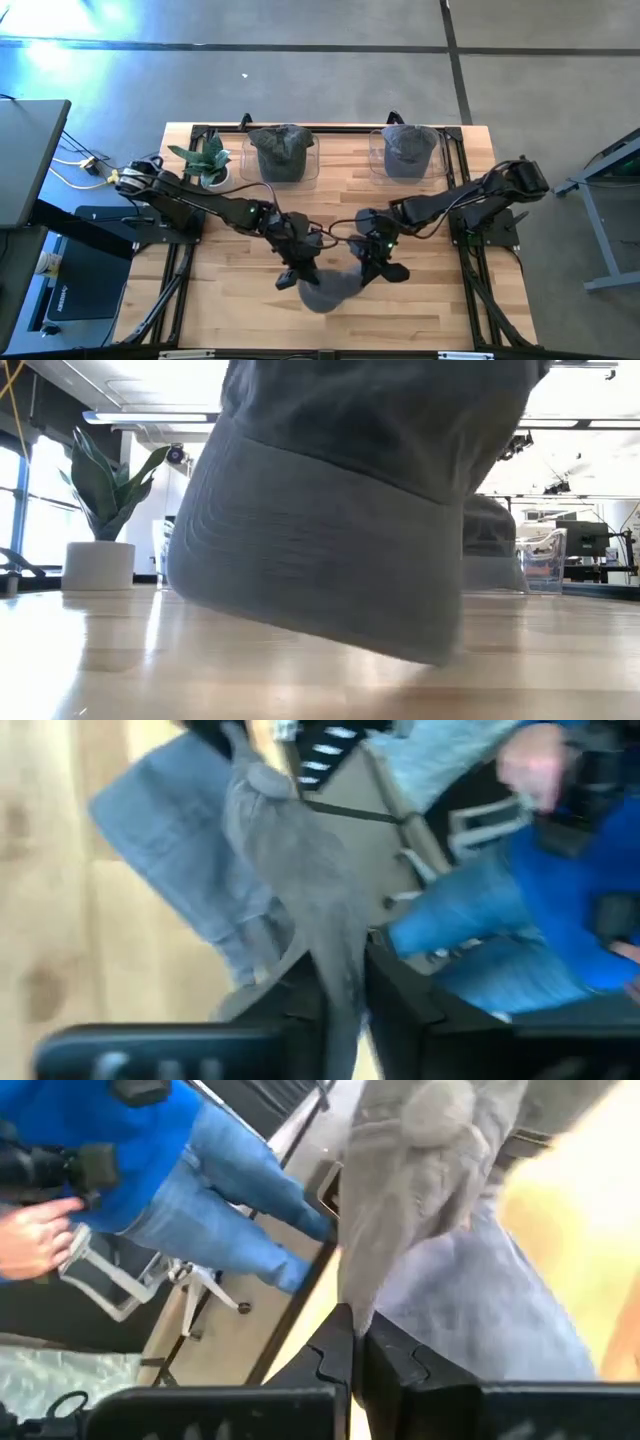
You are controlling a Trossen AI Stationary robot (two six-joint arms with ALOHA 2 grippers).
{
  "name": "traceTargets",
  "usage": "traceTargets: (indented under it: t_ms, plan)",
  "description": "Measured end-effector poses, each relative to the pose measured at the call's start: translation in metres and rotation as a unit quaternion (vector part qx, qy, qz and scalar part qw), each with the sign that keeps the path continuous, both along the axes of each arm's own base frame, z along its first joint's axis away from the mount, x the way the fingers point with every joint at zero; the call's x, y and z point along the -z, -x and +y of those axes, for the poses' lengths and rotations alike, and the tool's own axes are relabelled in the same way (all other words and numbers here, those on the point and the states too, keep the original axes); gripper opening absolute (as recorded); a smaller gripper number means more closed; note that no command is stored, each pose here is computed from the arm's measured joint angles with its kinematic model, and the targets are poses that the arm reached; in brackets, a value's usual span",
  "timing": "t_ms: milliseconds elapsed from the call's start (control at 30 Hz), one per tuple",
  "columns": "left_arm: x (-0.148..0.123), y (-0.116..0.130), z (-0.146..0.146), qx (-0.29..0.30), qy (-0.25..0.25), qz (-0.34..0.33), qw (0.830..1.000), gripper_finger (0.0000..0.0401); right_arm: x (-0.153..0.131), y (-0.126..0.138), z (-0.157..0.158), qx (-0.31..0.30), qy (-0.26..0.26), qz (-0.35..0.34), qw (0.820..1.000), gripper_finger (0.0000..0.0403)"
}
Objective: Pick & Place hat
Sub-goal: Put the gray cap into the right transparent bin
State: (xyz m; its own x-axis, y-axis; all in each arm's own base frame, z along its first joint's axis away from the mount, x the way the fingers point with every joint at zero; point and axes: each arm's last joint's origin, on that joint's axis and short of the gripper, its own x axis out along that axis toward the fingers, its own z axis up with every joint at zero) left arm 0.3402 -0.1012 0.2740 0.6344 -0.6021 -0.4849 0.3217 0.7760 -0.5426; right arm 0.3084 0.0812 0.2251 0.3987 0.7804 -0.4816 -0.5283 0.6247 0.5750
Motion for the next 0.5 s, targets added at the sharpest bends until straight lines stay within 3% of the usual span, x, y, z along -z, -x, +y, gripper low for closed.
traceTargets:
  t_ms: [300,433,500]
  plan:
    - [0.022,-0.028,-0.004,-0.048,0.007,-0.040,0.998,0.0209,0.018,0.022,-0.018,0.073,-0.022,-0.013,0.997,0.0005]
    - [0.037,-0.034,0.003,-0.078,0.035,0.012,0.996,0.0226,0.019,0.035,-0.025,0.092,-0.025,-0.021,0.995,0.0003]
    - [0.033,-0.036,0.008,-0.082,0.043,0.002,0.996,0.0219,0.017,0.042,-0.028,0.099,-0.024,-0.027,0.994,0.0004]
